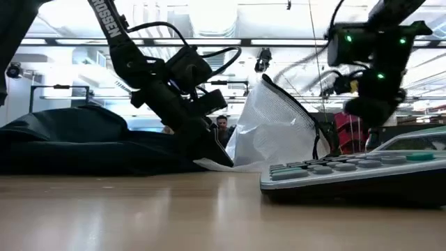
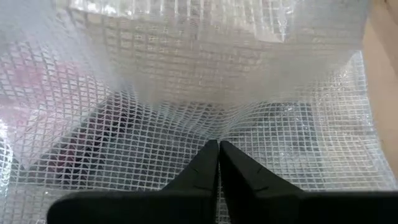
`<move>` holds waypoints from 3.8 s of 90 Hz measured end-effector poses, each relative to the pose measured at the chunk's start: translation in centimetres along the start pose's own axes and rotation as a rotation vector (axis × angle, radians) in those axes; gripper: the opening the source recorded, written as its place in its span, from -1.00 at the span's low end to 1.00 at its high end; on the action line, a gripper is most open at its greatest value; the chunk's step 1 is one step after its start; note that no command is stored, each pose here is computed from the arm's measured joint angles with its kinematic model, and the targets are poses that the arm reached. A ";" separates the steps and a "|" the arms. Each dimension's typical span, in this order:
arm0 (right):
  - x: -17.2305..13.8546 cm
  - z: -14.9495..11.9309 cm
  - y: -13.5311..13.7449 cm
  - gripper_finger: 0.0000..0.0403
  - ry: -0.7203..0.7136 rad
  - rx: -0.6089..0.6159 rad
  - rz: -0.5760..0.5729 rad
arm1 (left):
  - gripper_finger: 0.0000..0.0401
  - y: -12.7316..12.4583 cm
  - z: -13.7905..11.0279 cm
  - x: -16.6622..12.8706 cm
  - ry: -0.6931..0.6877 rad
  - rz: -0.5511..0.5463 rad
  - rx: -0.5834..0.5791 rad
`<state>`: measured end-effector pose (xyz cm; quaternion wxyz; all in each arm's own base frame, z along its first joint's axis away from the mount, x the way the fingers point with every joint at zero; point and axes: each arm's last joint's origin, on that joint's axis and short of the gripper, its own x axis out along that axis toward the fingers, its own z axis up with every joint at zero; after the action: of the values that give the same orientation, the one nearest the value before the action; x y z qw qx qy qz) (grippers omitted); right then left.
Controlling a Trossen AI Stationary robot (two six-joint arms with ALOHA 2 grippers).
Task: Unpack backpack
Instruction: Remove the red tuck box from the white zipper pouch, then remove the black paper from the white zipper pouch
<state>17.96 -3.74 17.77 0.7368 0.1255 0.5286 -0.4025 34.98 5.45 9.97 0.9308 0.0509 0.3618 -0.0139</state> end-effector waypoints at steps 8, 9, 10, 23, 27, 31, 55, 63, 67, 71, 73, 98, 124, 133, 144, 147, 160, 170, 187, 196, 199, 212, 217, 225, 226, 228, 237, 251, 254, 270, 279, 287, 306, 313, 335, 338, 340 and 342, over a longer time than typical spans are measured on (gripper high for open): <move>-0.1 1.2 0.9 -0.37 -0.114 -0.044 0.104 | -0.97 -0.1 0.1 0.0 -0.013 -0.027 0.002; -0.1 1.3 1.1 -0.36 -0.130 -0.049 0.119 | -0.97 -0.2 0.1 0.0 -0.015 -0.031 0.002; -0.1 1.4 1.2 -0.34 -0.145 -0.055 0.134 | -0.97 -0.2 0.1 0.0 -0.016 -0.034 0.003; 0.2 2.3 3.3 -0.21 -0.309 -0.164 0.393 | -0.97 -0.5 0.1 0.1 -0.030 -0.076 0.008; 0.5 2.2 3.9 -0.18 -0.347 -0.188 0.463 | -0.97 -0.6 0.1 0.2 -0.037 -0.107 0.009; 1.0 2.1 4.3 -0.17 -0.375 -0.194 0.503 | -0.97 -0.7 0.1 0.2 -0.048 -0.142 0.018; 5.2 1.6 6.5 -0.16 -0.498 -0.202 0.510 | -0.97 -1.5 0.4 0.2 -0.087 -0.247 0.081; 6.0 2.4 7.6 -0.15 -0.592 -0.236 0.518 | -0.97 -1.7 0.4 0.2 -0.089 -0.251 0.086; 6.4 3.0 8.2 -0.15 -0.638 -0.250 0.501 | -0.97 -1.8 0.4 0.2 -0.089 -0.252 0.088; 6.7 3.7 8.8 -0.15 -0.681 -0.249 0.474 | -0.97 -1.8 0.4 0.2 -0.089 -0.253 0.089; 6.8 4.1 9.1 -0.15 -0.695 -0.251 0.459 | -0.97 -1.8 0.4 0.2 -0.088 -0.253 0.089; 8.8 6.8 11.7 -0.29 -0.588 -0.313 0.359 | -0.97 -1.9 -0.3 0.1 -0.069 -0.254 0.078; 4.2 5.5 7.9 -0.48 -0.327 -0.340 0.286 | -0.97 -2.0 -1.1 -0.1 -0.052 -0.238 0.059; 2.2 5.8 6.8 -0.53 -0.428 -0.271 0.327 | -0.97 -2.0 -1.1 -0.1 -0.059 -0.237 0.060; 1.5 6.3 6.7 -0.62 -0.593 -0.224 0.379 | -0.97 -2.0 -1.0 -0.1 -0.070 -0.234 0.062; 1.7 6.4 6.7 -0.66 -0.612 -0.216 0.381 | -0.97 -2.0 -1.0 -0.1 -0.070 -0.233 0.063; 4.3 6.7 7.3 -0.90 -0.596 -0.210 0.351 | -0.97 -2.0 -1.0 0.0 -0.070 -0.232 0.063; 6.2 7.0 8.4 -0.97 -0.624 -0.227 0.346 | -0.97 -2.0 -1.1 0.0 -0.073 -0.229 0.063; 8.4 7.8 9.9 -0.99 -0.620 -0.238 0.335 | -0.97 -2.0 -1.1 0.0 -0.074 -0.227 0.060; 8.7 8.1 10.3 -1.00 -0.568 -0.252 0.317 | -0.97 -2.0 -1.1 0.0 -0.074 -0.226 0.060; 8.7 8.1 10.3 -1.00 -0.535 -0.267 0.309 | -0.97 -2.0 -1.1 0.0 -0.073 -0.225 0.058; 6.0 7.5 8.4 -1.00 -0.304 -0.332 0.223 | -0.97 -2.0 -1.3 -0.1 -0.068 -0.221 0.054; 4.7 6.9 7.4 -1.00 -0.262 -0.349 0.170 | -0.97 -2.0 -1.3 -0.1 -0.068 -0.221 0.055; 2.1 7.1 6.6 -1.00 -0.369 -0.337 0.184 | -0.97 -2.0 -1.3 -0.1 -0.074 -0.221 0.058; 1.8 7.2 6.5 -1.00 -0.386 -0.333 0.190 | -0.97 -2.0 -1.3 -0.1 -0.074 -0.221 0.058; 1.4 7.2 6.4 -1.00 -0.411 -0.334 0.202 | -0.97 -2.0 -1.3 -0.1 -0.075 -0.221 0.059; 1.4 6.5 6.2 -1.00 -0.421 -0.404 0.269 | -0.97 -2.0 -1.3 -0.1 -0.076 -0.221 0.067; 2.4 6.2 5.8 -1.00 -0.403 -0.380 0.271 | -0.97 -2.0 -1.3 -0.1 -0.078 -0.223 0.065; 2.7 6.2 5.8 -1.00 -0.400 -0.369 0.269 | -0.97 -2.0 -1.3 -0.1 -0.080 -0.223 0.066; 3.9 7.2 7.0 -1.00 -0.499 -0.404 0.349 | -0.97 -2.0 -1.2 -0.1 -0.090 -0.222 0.067; 5.9 7.4 7.7 -1.00 -0.480 -0.401 0.421 | -0.97 -2.0 -1.2 -0.1 -0.092 -0.221 0.062; 7.1 7.5 8.3 -1.00 -0.402 -0.409 0.475 | -0.97 -2.0 -1.3 -0.1 -0.091 -0.221 0.047; 4.7 6.1 6.2 -1.00 -0.062 -0.477 0.257 | -0.97 -2.0 -1.6 -0.1 -0.084 -0.218 0.003; 2.8 5.5 5.0 -1.00 -0.036 -0.481 0.172 | -0.97 -2.0 -1.7 0.0 -0.079 -0.209 -0.001; 0.3 5.3 4.4 -1.00 -0.308 -0.368 0.325 | -0.97 -2.0 -1.7 0.0 -0.083 -0.195 -0.006; 0.3 5.4 4.6 -1.00 -0.350 -0.375 0.363 | -0.97 -2.0 -1.5 -0.1 -0.087 -0.190 0.000; 0.4 5.4 4.8 -1.00 -0.373 -0.377 0.385 | -0.97 -2.0 -1.5 -0.2 -0.087 -0.183 0.005; 0.7 5.3 4.9 -1.00 -0.389 -0.383 0.399 | -0.97 -2.0 -1.4 -0.3 -0.084 -0.177 0.007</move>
<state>25.18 -4.12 18.18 0.8984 0.0064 0.4091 -0.1599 33.66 3.66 8.99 0.9402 0.0213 0.3252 -0.0992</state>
